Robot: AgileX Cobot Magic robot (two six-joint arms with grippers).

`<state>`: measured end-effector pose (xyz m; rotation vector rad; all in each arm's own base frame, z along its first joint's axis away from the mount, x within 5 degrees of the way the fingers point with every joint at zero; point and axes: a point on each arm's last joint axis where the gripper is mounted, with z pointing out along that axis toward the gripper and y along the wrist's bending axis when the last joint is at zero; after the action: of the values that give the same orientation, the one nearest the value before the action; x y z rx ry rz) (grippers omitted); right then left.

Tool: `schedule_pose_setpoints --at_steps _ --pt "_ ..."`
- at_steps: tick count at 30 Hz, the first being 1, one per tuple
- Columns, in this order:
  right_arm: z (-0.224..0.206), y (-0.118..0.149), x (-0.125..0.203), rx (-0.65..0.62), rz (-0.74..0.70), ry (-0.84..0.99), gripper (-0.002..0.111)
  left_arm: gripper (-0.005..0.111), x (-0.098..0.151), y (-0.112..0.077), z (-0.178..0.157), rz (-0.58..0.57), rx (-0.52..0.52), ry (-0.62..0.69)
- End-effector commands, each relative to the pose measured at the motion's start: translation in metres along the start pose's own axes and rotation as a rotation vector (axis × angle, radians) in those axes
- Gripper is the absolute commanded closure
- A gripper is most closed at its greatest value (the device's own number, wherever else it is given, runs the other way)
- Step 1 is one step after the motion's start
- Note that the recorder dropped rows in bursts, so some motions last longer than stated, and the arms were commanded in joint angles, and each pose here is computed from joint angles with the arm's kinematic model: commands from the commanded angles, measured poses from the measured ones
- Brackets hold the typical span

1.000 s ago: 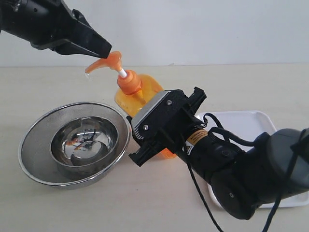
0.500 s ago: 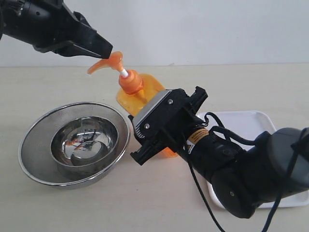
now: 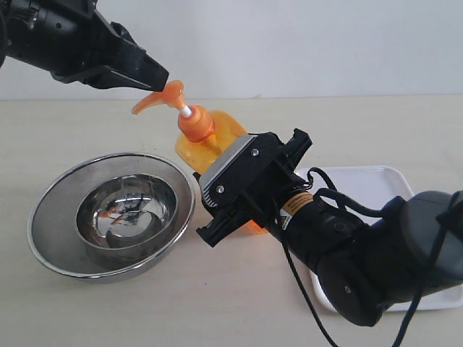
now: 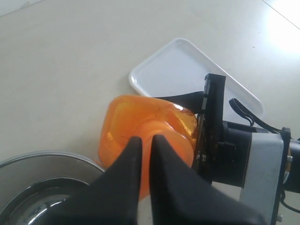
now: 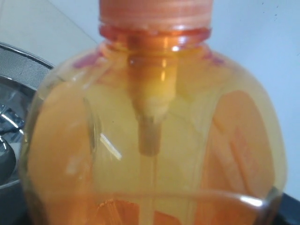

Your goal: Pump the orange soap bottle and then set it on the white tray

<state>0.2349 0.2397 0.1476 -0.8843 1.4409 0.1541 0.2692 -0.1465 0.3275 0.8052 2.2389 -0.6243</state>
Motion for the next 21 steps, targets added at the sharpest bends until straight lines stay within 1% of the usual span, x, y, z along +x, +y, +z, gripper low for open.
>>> schedule_pose_setpoints --at_steps 1,11,21 --pt "-0.001 0.007 -0.009 -0.061 0.003 -0.058 0.109 0.102 0.022 0.004 0.018 0.016 0.019 0.155" --pt "-0.001 0.007 -0.009 -0.061 0.003 -0.058 0.109 0.102 0.02 0.004 0.016 0.023 0.004 0.134" --pt "-0.001 0.006 -0.009 -0.057 0.01 -0.056 0.109 0.102 0.007 -0.006 -0.022 0.08 -0.054 0.002"
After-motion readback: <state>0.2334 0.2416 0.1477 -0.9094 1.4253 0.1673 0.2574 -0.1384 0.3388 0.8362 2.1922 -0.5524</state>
